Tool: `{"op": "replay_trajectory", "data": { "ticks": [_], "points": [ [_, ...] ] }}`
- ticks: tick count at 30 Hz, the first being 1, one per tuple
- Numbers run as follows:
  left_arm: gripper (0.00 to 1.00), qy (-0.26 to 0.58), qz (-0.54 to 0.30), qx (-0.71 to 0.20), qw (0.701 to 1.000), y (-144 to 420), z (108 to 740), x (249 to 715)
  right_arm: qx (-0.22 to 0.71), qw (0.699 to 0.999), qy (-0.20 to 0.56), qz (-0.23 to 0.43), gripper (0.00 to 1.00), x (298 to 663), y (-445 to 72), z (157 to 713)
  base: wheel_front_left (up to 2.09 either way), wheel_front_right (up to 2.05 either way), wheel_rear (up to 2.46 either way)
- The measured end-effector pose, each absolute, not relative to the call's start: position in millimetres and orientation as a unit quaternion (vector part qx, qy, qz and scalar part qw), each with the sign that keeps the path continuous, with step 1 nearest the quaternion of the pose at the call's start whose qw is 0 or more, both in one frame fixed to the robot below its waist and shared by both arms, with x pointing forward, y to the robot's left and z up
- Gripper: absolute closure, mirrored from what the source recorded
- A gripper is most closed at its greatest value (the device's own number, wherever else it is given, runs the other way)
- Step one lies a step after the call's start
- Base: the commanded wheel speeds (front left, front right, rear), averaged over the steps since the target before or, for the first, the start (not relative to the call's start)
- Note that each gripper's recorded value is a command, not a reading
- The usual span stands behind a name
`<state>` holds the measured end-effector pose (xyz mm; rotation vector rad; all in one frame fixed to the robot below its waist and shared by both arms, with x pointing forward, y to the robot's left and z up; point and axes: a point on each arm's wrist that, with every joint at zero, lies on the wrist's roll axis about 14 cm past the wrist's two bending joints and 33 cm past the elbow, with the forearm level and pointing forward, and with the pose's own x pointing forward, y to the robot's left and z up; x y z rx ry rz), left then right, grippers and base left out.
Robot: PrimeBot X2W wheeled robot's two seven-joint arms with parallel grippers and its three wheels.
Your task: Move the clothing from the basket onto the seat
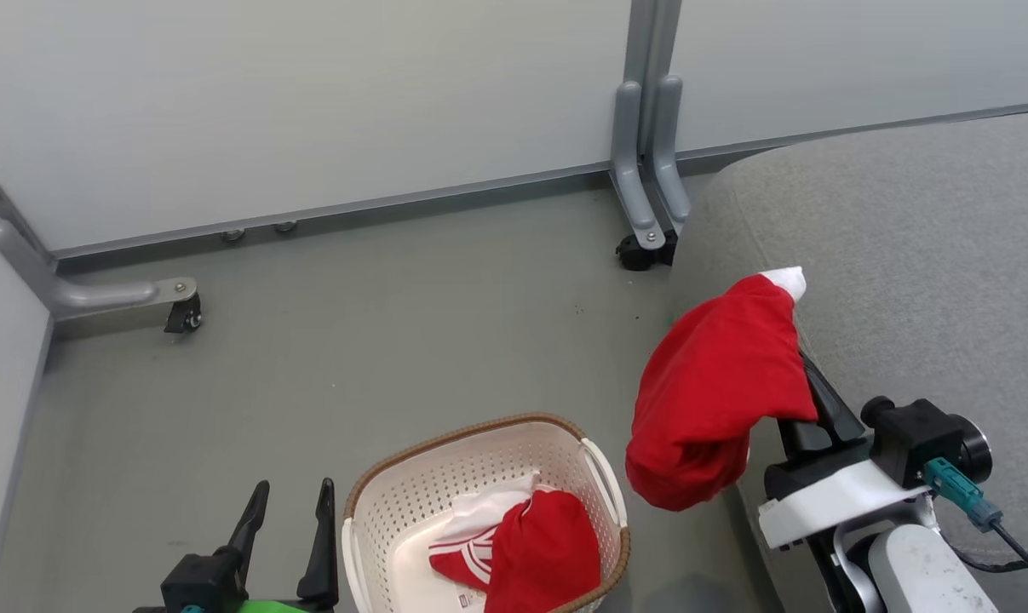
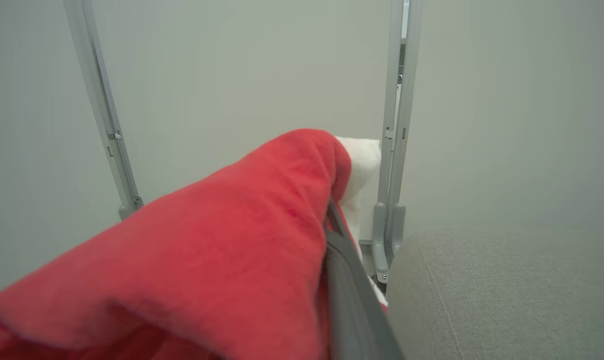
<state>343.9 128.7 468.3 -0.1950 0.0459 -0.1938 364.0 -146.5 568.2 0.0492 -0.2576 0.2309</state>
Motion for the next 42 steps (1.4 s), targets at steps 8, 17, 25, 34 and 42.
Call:
{"op": "replay_trajectory", "data": {
  "ticks": [8,17,25,34,42],
  "points": [
    [0.0,0.029,-0.144,-0.099,0.984,98,468,358,0.015,0.989,-0.134,0.06,1.0,353,-184,571,0.0,0.0,0.0],
    [0.0,0.037,-0.22,-0.099,0.97,45,468,376,0.004,0.991,-0.133,-0.031,1.0,324,-242,570,0.0,0.0,0.0],
    [0.0,0.026,-0.32,-0.102,0.942,-30,481,388,-0.012,0.981,-0.142,-0.135,1.0,285,-300,578,0.0,0.0,0.0],
    [0.0,0.052,-0.4,-0.1,0.91,-86,463,386,-0.024,0.967,-0.12,-0.223,1.0,253,-335,568,0.0,0.0,0.0],
    [0.0,0.065,-0.439,-0.099,0.891,-108,454,380,-0.031,0.961,-0.108,-0.254,1.0,240,-345,563,0.03,0.03,0.03]
  ]
}}
